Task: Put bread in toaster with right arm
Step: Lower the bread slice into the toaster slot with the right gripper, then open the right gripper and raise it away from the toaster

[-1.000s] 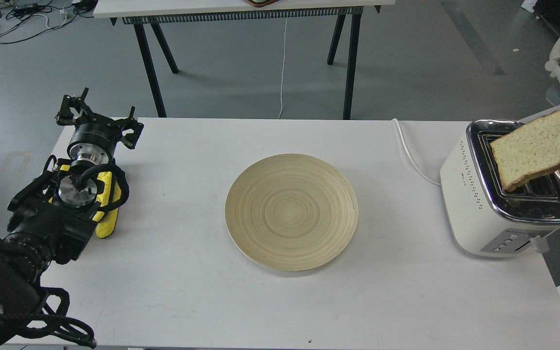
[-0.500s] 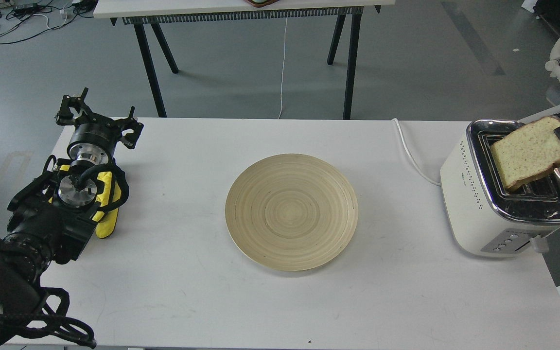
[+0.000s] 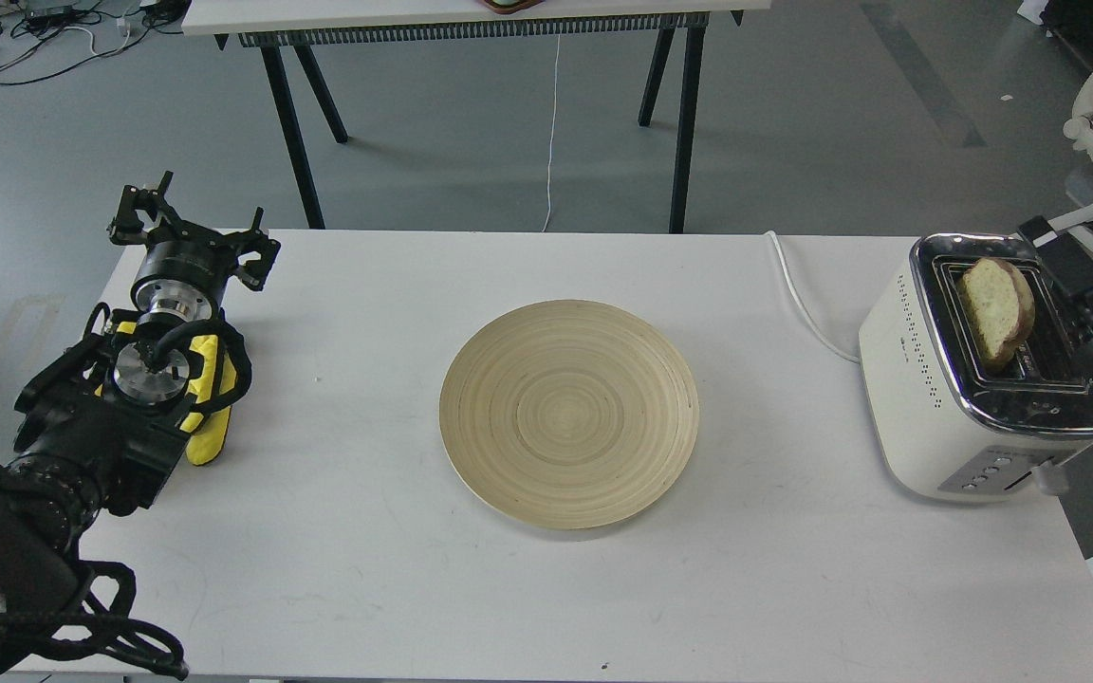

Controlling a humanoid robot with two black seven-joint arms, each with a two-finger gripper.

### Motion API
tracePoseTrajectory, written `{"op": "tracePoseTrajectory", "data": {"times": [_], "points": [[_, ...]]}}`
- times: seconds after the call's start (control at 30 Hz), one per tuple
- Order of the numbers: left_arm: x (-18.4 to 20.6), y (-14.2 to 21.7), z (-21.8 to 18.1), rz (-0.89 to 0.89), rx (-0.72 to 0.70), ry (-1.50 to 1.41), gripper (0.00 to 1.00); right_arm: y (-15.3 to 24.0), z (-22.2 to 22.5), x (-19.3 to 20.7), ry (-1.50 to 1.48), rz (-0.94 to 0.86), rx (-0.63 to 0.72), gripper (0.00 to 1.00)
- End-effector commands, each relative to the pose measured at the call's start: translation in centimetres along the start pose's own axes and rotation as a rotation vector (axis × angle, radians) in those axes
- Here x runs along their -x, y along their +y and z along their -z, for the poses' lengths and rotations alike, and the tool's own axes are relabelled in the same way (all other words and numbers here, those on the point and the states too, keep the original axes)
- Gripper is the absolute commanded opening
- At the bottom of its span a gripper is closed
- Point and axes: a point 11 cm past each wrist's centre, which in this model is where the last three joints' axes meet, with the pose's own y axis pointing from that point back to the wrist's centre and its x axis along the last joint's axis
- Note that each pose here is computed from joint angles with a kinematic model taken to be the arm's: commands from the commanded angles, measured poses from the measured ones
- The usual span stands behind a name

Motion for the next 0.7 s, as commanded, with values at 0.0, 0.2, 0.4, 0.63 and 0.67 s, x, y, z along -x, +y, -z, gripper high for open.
{"op": "tracePoseTrajectory", "data": {"times": [0.0,0.2,0.4,0.63,0.67], "points": [[0.0,0.0,0.0,0.000,0.000,0.000,1.00,-2.0,3.2,-2.0,-0.176,-0.069,-0.066,0.97],[0.0,0.0,0.0,0.000,0.000,0.000,1.00,-6.4,6.6,0.3,-0.610,-0.034,-0.188,0.98],[0.0,0.0,0.0,0.000,0.000,0.000,1.00,-9.5,8.5,8.3,-0.966,0.039,-0.248,0.98],[0.0,0.0,0.0,0.000,0.000,0.000,1.00,-9.8,8.7,17.7,-1.268,0.162,-0.198,0.98],[0.0,0.0,0.0,0.000,0.000,0.000,1.00,-9.7,8.7,18.4,-1.323,0.173,-0.196,0.98]]}}
